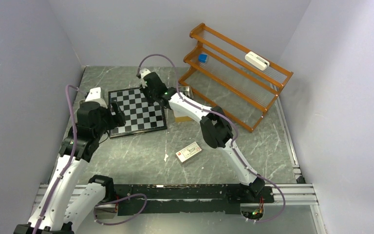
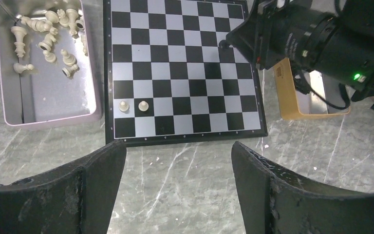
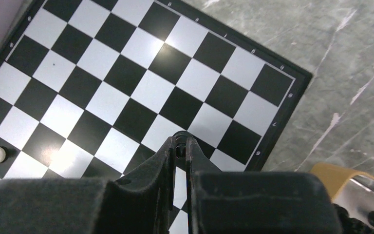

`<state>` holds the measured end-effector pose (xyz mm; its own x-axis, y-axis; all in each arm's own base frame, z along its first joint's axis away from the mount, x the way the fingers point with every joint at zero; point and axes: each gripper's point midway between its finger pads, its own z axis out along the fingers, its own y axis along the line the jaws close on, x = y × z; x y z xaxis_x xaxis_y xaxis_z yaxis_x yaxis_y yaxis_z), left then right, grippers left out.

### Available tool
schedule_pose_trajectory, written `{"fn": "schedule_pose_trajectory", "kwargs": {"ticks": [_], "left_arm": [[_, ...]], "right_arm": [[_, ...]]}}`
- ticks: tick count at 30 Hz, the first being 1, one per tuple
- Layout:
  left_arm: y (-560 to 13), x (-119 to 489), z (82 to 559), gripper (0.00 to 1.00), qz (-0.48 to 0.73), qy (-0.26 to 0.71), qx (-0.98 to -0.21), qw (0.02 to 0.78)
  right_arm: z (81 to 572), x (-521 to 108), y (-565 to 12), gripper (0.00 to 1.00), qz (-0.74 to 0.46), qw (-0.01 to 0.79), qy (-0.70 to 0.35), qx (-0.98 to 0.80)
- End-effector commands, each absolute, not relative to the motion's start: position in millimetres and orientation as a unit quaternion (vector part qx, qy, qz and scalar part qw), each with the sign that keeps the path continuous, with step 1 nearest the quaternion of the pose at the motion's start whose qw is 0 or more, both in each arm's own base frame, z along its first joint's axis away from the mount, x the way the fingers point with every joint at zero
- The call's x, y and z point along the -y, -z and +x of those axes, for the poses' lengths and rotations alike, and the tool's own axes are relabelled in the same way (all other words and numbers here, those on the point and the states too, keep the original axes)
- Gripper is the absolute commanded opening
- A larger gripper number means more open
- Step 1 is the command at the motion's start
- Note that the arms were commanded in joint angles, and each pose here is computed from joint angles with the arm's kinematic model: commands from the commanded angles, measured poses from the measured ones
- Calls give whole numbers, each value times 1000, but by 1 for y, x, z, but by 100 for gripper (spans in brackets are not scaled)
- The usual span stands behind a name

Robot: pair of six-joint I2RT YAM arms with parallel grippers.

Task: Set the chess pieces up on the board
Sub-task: Place the chess piece on the chessboard, then pick up the chess piece from the chessboard.

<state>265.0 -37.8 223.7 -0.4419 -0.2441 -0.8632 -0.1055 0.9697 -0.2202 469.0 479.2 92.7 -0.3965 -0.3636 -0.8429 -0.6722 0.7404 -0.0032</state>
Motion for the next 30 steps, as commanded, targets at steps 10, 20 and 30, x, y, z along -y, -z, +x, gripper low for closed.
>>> {"fn": "schedule_pose_trajectory", "kwargs": {"ticks": [10,20,30], "left_arm": [[-225,42,276,83,-121,80,-849,508],[-239,58,311,77,-115,103,-850,503],[-229,86,396,61,-81,115,-872,468]], "right_arm": [[471,-484,-75,31,-321,449,-151,-820],[466,-448,-150,48,-274,457,-178,-827],[414,-361,-227,100,-190,475,-219,-831]]}}
